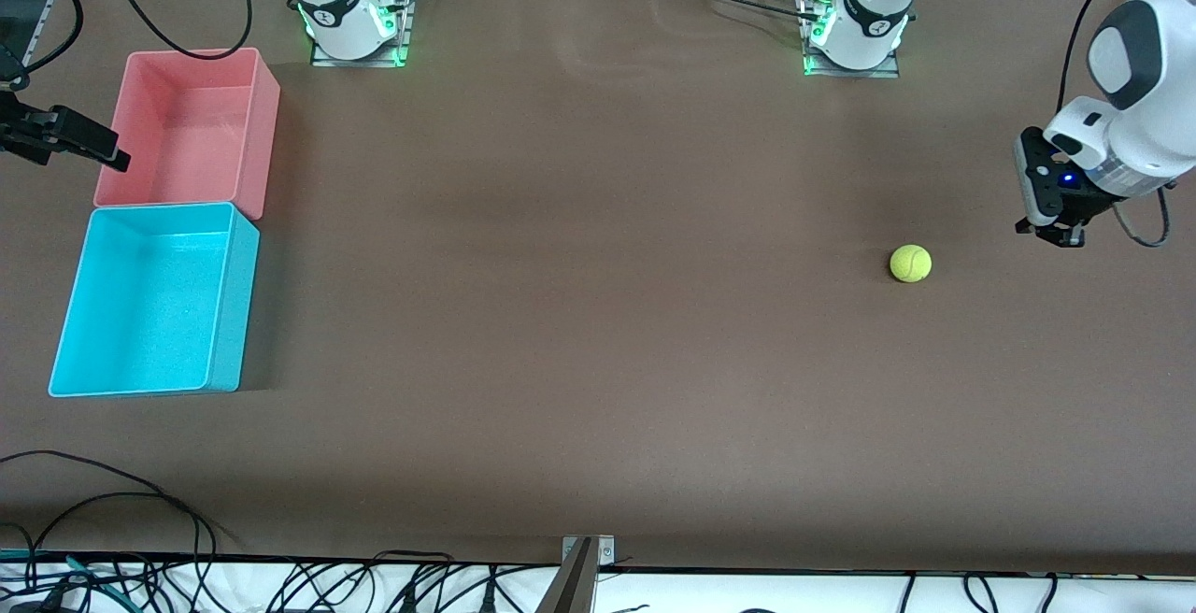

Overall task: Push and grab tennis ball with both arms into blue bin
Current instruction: 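Lower the left gripper down beside the tennis ball, then push the tennis ball with the left gripper toward the blue bin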

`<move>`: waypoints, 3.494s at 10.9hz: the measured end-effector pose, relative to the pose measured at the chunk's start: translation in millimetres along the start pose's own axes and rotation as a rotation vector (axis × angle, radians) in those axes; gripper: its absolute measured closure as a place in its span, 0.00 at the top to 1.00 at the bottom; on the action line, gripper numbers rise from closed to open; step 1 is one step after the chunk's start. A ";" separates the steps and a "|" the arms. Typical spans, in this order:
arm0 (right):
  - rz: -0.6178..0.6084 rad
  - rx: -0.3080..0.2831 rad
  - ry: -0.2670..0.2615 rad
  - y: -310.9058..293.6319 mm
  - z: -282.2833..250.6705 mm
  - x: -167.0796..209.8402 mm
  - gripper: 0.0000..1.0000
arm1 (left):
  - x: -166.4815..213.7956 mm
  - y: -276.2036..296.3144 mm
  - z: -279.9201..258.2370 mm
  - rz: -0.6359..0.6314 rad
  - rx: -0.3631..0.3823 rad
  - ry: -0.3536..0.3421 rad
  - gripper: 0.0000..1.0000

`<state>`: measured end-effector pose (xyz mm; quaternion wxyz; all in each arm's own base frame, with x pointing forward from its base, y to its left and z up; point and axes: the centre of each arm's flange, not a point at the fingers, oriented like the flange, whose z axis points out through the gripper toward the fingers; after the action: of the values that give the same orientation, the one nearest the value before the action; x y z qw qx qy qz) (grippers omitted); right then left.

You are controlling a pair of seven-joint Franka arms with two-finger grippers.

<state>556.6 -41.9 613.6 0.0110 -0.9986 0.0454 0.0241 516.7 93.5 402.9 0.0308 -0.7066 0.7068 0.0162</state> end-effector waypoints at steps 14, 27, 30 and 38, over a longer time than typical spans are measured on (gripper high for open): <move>0.000 0.000 0.002 -0.3 0.1 0.4 1.00 | -74.6 9.6 172.6 0.006 0.055 0.140 0.01; 0.000 0.000 0.002 -0.3 0.1 0.5 1.00 | -80.2 20.8 212.8 0.016 0.048 0.119 0.01; 0.000 0.000 0.002 -0.3 0.1 0.5 1.00 | -90.0 33.6 219.8 0.010 0.026 0.113 0.01; -0.001 0.000 0.002 -1.0 0.4 0.7 1.00 | 175.3 26.4 192.0 -0.058 0.017 0.202 0.01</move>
<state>557.3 -41.0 613.3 0.0108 -0.9987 0.0449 0.0233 494.3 -68.6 199.2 -0.0341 -0.7245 0.6857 -0.0618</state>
